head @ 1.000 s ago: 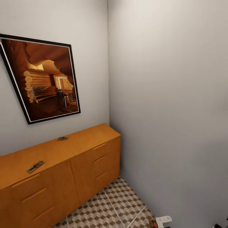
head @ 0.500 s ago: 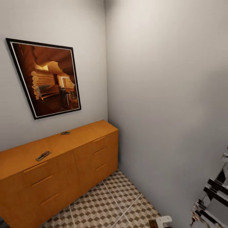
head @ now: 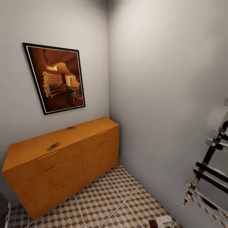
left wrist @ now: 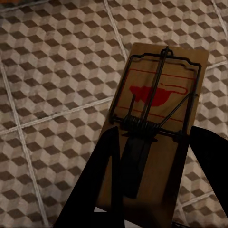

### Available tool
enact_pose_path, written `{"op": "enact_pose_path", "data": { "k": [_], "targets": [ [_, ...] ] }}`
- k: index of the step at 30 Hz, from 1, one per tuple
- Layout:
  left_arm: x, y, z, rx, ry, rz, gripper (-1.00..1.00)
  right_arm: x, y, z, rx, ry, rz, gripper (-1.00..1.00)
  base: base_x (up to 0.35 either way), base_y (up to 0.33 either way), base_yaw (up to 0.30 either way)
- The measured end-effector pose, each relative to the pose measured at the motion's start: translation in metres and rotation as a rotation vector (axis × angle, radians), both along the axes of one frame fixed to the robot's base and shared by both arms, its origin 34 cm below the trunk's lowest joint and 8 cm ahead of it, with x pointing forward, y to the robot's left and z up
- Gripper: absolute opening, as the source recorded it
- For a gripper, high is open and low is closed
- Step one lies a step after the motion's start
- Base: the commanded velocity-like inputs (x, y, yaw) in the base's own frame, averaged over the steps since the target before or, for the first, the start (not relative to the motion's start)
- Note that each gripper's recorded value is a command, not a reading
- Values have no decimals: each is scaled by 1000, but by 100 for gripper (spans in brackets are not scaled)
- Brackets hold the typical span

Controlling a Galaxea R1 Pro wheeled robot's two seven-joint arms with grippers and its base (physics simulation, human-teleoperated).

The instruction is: Take the four mousetraps from the cabinet in the bathroom and place them on the bathroom floor. Make sure all four end up on the same floor surface, and ensure that at least two of them are either under or directly next to the same bathroom sink.

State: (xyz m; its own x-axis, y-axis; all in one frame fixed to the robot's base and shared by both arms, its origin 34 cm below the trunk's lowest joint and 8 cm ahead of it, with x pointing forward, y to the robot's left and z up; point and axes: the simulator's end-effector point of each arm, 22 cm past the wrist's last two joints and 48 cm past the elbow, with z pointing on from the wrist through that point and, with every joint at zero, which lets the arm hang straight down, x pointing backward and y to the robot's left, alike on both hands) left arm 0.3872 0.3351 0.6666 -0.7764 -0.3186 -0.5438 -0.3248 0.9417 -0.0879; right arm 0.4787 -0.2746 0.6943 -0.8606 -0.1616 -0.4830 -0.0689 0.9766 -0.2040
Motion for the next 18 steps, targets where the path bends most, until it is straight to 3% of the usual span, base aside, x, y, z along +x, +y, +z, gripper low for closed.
{"op": "enact_pose_path", "data": {
  "k": [7, 18],
  "targets": [
    [0, 0, 0, 0, 0, 0, -100, 0, 0, 0, 0, 0, 0, -100, -302, 5, -19],
    [0, 1, 0, 1, -1, 2, -100, -15, -12, -6, 5, 5, -49, -100, -27, 0, -251]
  ]
}}
